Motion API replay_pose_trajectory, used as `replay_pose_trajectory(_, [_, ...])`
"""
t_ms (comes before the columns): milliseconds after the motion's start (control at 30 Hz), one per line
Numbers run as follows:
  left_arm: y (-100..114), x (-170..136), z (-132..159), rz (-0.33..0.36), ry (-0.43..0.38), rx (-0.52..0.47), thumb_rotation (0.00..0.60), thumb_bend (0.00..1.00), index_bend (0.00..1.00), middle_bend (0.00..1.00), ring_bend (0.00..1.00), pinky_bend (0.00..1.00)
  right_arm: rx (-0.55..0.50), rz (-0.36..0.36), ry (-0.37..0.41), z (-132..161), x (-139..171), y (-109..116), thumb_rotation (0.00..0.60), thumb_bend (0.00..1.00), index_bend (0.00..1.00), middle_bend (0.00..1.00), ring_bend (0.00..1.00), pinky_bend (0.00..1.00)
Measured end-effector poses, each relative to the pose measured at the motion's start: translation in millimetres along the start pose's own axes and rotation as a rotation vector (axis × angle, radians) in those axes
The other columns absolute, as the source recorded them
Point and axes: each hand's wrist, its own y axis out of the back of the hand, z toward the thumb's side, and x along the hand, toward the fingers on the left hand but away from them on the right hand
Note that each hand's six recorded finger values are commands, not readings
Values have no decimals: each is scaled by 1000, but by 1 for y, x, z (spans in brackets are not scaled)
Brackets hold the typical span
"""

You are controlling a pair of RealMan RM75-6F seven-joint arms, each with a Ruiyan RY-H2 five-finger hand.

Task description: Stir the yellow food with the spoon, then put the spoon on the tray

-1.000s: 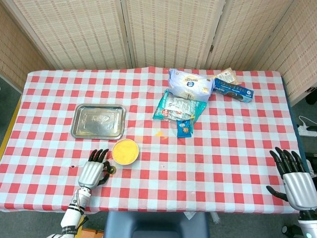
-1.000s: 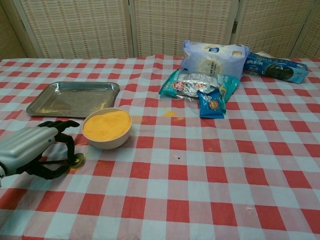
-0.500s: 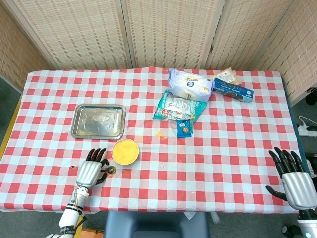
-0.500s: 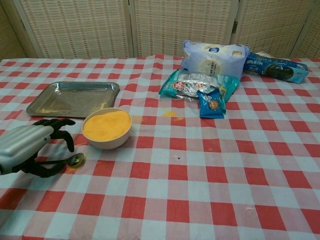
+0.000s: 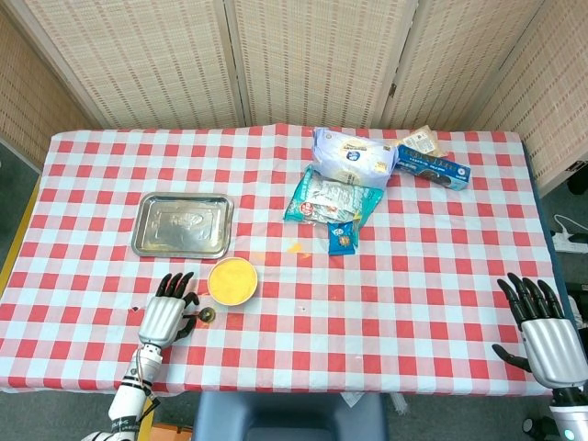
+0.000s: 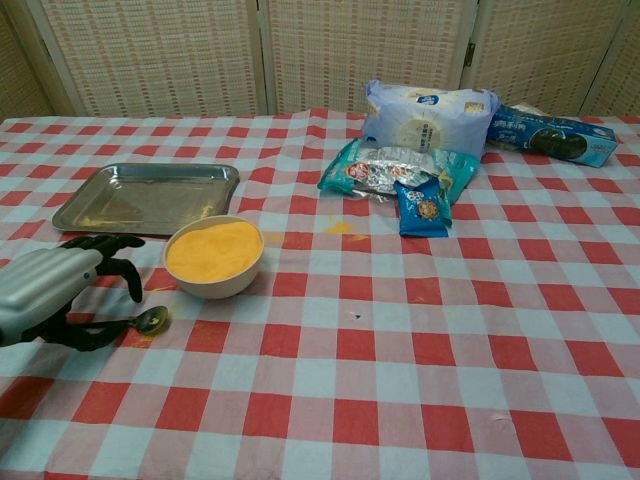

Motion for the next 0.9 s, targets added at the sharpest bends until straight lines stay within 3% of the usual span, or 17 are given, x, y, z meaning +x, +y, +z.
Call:
replay_pose_trajectory(233, [-2,1,1,-9,-2,2,600,387,432,29,0,0,0,0,0,0,0,0,600,0,0,0,0,0])
replay_pose_trajectory(567, [-5,2,1,-10,2,3,600,386,532,43,0,0,-1,-1,-1,0,0,0,600,0,0,0,0,0])
replay_pose_trajectory(900, [-8,5,-1,-13,13,-6,600,386,561,51,0,0,3,2,-2,0,-1,-1,600,0,0,0,0,0])
